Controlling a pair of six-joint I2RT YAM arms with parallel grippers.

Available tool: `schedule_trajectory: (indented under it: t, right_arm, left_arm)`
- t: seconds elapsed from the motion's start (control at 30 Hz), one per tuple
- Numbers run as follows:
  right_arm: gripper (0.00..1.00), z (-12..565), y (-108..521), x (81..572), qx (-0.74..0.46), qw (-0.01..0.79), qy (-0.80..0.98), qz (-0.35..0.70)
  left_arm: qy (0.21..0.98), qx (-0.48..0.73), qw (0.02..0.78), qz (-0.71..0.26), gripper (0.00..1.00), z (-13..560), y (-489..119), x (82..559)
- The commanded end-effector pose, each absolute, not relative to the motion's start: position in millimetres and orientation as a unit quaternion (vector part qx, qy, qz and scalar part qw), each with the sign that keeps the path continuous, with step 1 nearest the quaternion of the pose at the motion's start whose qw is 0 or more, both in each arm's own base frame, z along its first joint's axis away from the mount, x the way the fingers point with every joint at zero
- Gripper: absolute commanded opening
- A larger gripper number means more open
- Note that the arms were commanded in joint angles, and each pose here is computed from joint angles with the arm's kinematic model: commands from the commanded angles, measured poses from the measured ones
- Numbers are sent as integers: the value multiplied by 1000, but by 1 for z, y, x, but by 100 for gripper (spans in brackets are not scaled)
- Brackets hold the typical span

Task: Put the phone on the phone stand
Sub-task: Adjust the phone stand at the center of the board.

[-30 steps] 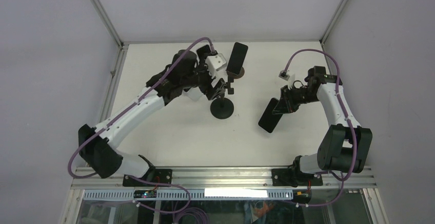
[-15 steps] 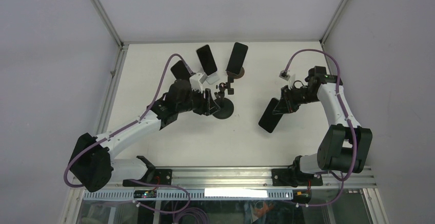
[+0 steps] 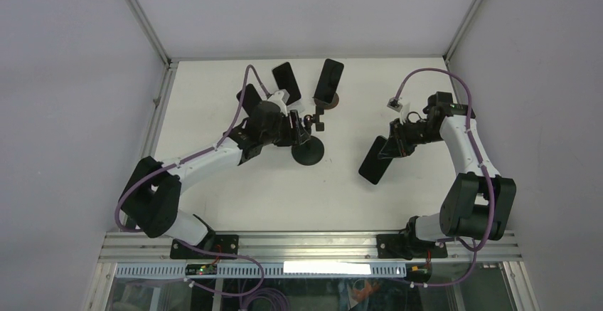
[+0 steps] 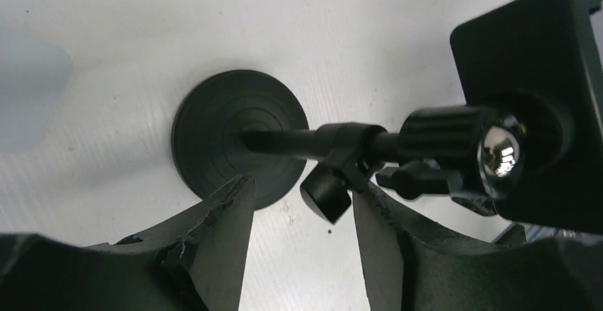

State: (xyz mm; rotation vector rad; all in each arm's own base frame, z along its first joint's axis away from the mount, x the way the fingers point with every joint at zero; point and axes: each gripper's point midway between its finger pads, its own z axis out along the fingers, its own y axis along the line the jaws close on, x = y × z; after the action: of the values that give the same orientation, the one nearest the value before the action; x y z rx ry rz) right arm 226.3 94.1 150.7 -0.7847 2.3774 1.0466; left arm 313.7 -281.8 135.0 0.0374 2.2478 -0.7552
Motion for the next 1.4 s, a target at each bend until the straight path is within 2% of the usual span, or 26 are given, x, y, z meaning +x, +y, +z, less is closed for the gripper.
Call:
schedule_trajectory:
  t: [0.0, 0.13, 0.27, 0.43, 0.63, 0.8, 0.93, 1.1, 1.27, 1.37]
  right_arm:
    - [0, 160, 98, 227, -283, 230, 845, 392]
    - [0, 160, 97, 227, -283, 230, 844, 393]
    - [0, 161, 98, 227, -283, 230, 844, 394]
    - [0, 161, 98, 226, -284, 230, 843, 395]
    - [0, 162, 98, 226, -284, 231, 842, 395]
    - [0, 162, 97, 225, -281, 232, 843, 396]
    - [0, 162, 97, 226, -281, 232, 843, 396]
    - [0, 162, 97, 225, -281, 232, 843, 397]
    - [0, 162, 97, 226, -282, 232, 842, 396]
    - [0, 161, 97, 227, -282, 231, 842, 397]
  left_arm:
    - [865, -2, 408, -291, 44, 155, -288, 337]
    - [871, 19, 419, -255, 31, 155, -281, 343]
    - [869, 102, 418, -245, 15, 159, -281, 340]
    - [865, 187, 376, -274, 14, 160, -272, 338]
    - [860, 193, 307, -359, 34, 158, -253, 354]
    - [863, 180, 326, -343, 54, 168, -240, 356]
    - [868, 162, 351, -311, 58, 174, -222, 345]
    - [870, 121, 378, -291, 59, 188, -199, 318]
    - [829, 83, 431, -346, 59, 227, -198, 292]
    - [804, 20, 445, -395, 62, 251, -200, 284]
